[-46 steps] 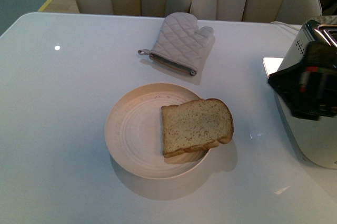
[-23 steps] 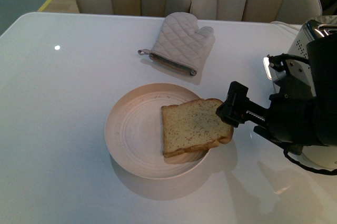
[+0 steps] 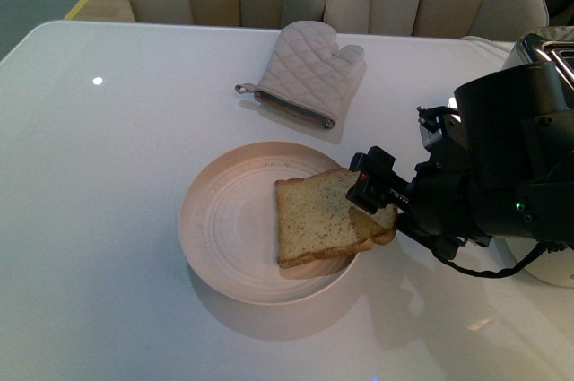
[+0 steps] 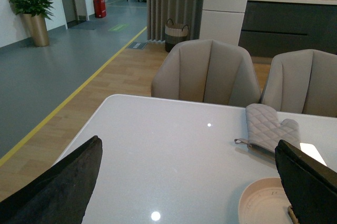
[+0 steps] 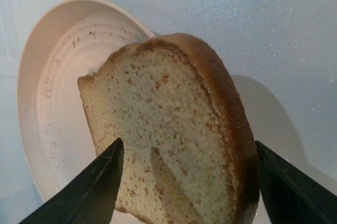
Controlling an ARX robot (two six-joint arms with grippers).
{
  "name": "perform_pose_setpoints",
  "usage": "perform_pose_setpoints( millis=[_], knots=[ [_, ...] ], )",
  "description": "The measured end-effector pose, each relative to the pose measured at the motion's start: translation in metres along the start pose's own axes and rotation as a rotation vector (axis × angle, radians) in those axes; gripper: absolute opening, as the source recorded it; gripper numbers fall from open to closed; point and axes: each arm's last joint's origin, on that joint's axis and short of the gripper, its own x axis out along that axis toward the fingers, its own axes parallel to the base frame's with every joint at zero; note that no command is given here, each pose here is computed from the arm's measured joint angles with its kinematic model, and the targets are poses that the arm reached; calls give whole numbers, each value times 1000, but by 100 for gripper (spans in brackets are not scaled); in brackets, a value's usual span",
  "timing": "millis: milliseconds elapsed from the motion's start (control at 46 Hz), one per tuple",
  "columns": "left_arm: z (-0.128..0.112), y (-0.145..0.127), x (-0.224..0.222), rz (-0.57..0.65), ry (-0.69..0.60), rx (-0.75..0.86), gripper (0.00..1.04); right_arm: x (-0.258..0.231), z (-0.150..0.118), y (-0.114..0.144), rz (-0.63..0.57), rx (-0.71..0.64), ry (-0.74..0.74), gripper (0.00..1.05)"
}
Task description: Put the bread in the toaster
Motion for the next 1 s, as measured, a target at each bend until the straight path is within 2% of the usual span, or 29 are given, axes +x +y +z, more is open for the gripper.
perform_pose_setpoints(
  millis=[261, 348, 565, 739, 870, 1000],
  knots=[
    [0, 0, 0, 0, 0, 0, 98, 1, 0, 1, 27, 71, -5, 18],
    [0, 0, 0, 0, 0, 0, 98, -7, 3, 3, 62, 93, -25, 5],
    [0, 0, 0, 0, 0, 0, 98, -47, 35, 27, 151, 92, -143, 3],
    [0, 0, 0, 0, 0, 0, 98, -117, 80, 60, 179, -29, -342, 3],
    [0, 0, 0, 0, 0, 0, 98, -203, 120, 86, 79, -236, -581, 3],
    [0, 0, 0, 0, 0, 0, 98, -263, 136, 85, -44, -381, -677, 3]
  ],
)
